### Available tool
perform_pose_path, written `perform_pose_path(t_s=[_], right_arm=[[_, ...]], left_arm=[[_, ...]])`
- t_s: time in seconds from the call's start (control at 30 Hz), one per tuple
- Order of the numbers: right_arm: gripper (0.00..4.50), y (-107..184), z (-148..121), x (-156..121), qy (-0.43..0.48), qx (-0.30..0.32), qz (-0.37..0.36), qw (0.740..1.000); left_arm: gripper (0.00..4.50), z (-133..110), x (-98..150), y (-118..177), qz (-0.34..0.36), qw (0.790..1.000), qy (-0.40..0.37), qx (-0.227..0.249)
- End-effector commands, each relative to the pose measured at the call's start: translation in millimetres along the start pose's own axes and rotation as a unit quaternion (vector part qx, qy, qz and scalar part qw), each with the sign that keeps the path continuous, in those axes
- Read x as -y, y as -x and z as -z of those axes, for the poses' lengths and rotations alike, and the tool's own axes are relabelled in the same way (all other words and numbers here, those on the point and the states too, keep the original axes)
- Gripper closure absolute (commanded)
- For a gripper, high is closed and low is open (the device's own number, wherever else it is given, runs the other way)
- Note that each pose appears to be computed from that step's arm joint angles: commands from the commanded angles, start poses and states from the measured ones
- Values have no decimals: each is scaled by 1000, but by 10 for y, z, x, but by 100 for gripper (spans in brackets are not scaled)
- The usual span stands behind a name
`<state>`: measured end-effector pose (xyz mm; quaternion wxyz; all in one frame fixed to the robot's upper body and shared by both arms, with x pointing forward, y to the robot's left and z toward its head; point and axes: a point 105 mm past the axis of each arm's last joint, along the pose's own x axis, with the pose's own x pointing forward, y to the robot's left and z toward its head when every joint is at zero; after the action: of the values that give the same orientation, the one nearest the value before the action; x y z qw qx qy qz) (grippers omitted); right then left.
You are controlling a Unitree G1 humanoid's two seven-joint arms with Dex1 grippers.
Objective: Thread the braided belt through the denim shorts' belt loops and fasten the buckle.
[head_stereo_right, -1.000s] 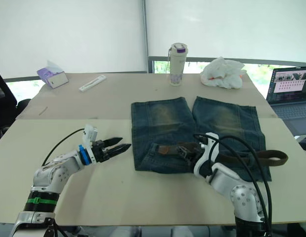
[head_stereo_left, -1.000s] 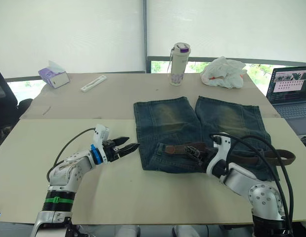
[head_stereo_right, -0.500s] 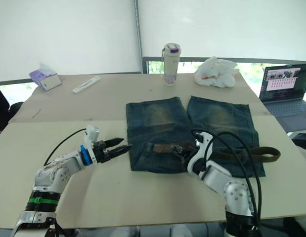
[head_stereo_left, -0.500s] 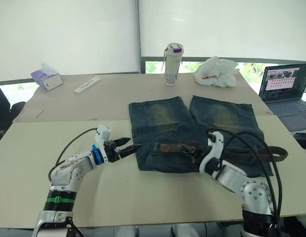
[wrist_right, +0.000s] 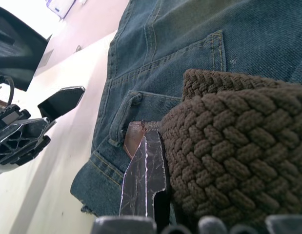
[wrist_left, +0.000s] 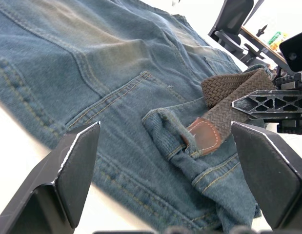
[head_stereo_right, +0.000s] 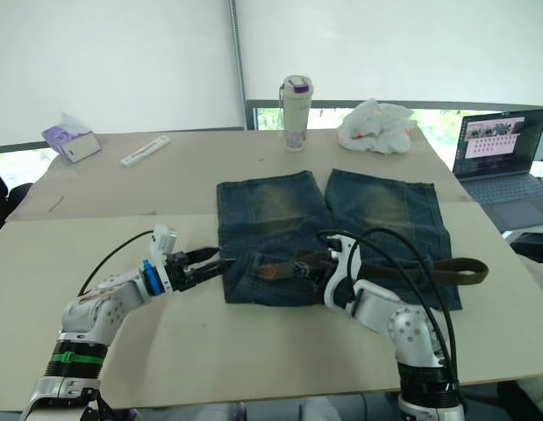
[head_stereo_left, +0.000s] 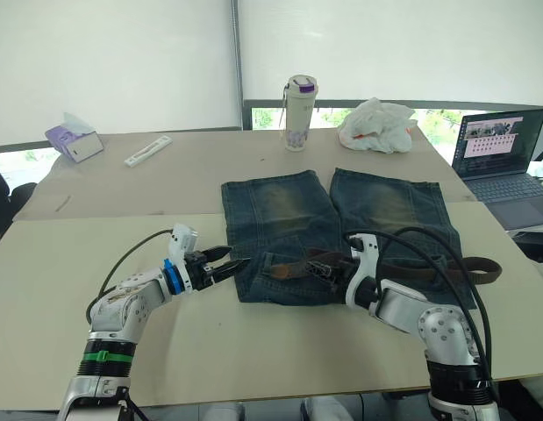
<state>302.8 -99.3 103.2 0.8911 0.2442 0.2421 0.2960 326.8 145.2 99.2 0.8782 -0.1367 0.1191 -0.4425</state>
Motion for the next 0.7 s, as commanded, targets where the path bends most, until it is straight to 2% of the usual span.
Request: perform_pose_path(t_s=[0.03, 0.17, 0.3, 0.5, 0.7], right_arm=[[450, 36, -94, -70, 17, 12, -9, 1000], [450, 43, -150, -232, 31, 25, -39, 998], [450, 67, -160, -324, 87, 18, -51, 995], [450, 112, -219, -288, 148, 6, -41, 988], [450, 125, -290, -260, 150, 12, -42, 988]], left_arm=[[3, -91, 52, 13, 8, 1000, -16, 13], [3, -93, 52, 13, 8, 1000, -15, 13], [3, -91, 48, 18, 7, 1000, -16, 11], [3, -89, 47, 21, 9, 1000, -16, 10], [3, -78, 58, 10, 11, 1000, -15, 10]])
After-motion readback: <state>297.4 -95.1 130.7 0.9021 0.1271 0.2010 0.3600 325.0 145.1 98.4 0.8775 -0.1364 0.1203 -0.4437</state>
